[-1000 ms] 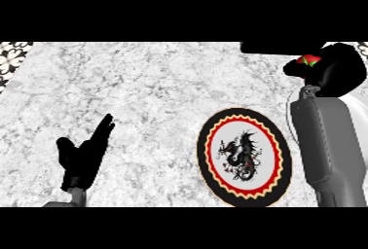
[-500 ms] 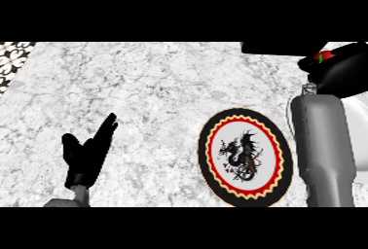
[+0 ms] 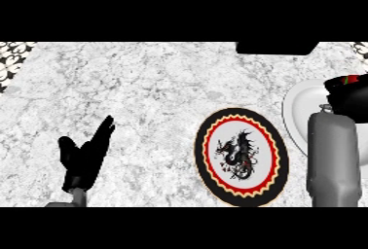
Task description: Pick the tomato from the plate and place it in the plate
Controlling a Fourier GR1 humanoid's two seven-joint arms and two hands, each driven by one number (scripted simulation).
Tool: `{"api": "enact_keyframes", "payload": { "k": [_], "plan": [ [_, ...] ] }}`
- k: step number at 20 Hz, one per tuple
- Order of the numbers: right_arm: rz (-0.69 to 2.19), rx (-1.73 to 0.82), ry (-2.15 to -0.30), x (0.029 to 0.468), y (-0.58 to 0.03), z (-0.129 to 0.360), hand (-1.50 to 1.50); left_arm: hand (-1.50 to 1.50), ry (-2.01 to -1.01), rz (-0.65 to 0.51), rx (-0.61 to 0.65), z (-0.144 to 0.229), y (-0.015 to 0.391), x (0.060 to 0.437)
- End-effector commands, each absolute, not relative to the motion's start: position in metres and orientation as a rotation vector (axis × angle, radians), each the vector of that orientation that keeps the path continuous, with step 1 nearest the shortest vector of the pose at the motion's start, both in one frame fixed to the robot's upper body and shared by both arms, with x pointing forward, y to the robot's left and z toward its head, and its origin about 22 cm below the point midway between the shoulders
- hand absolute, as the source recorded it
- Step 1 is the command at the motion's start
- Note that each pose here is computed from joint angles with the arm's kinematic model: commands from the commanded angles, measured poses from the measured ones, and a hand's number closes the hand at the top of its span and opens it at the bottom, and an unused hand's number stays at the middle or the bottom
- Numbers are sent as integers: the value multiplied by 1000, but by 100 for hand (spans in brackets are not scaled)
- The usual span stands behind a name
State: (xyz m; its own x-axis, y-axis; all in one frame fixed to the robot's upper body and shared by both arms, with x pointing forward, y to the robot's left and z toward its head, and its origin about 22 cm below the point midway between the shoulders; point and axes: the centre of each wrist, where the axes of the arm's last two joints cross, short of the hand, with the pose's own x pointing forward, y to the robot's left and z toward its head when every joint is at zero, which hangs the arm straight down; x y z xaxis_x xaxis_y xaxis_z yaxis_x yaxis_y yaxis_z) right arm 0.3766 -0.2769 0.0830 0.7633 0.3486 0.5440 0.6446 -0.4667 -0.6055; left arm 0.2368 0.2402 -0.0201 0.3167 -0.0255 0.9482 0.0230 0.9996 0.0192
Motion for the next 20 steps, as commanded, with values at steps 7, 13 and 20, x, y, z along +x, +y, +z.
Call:
{"api": "enact_keyframes", "payload": {
  "k": [7, 13, 20],
  "plan": [
    [-779, -2031, -659, 354, -330, 48, 150, 0, -1191, -13, -14, -35, 231, 239],
    [-678, -1730, -355, 353, -336, 19, -150, 0, -1196, 2, -19, -31, 243, 236],
    [-741, -1656, -564, 340, -380, -11, -150, 0, -1186, -23, -18, -27, 242, 235]
  ]
}}
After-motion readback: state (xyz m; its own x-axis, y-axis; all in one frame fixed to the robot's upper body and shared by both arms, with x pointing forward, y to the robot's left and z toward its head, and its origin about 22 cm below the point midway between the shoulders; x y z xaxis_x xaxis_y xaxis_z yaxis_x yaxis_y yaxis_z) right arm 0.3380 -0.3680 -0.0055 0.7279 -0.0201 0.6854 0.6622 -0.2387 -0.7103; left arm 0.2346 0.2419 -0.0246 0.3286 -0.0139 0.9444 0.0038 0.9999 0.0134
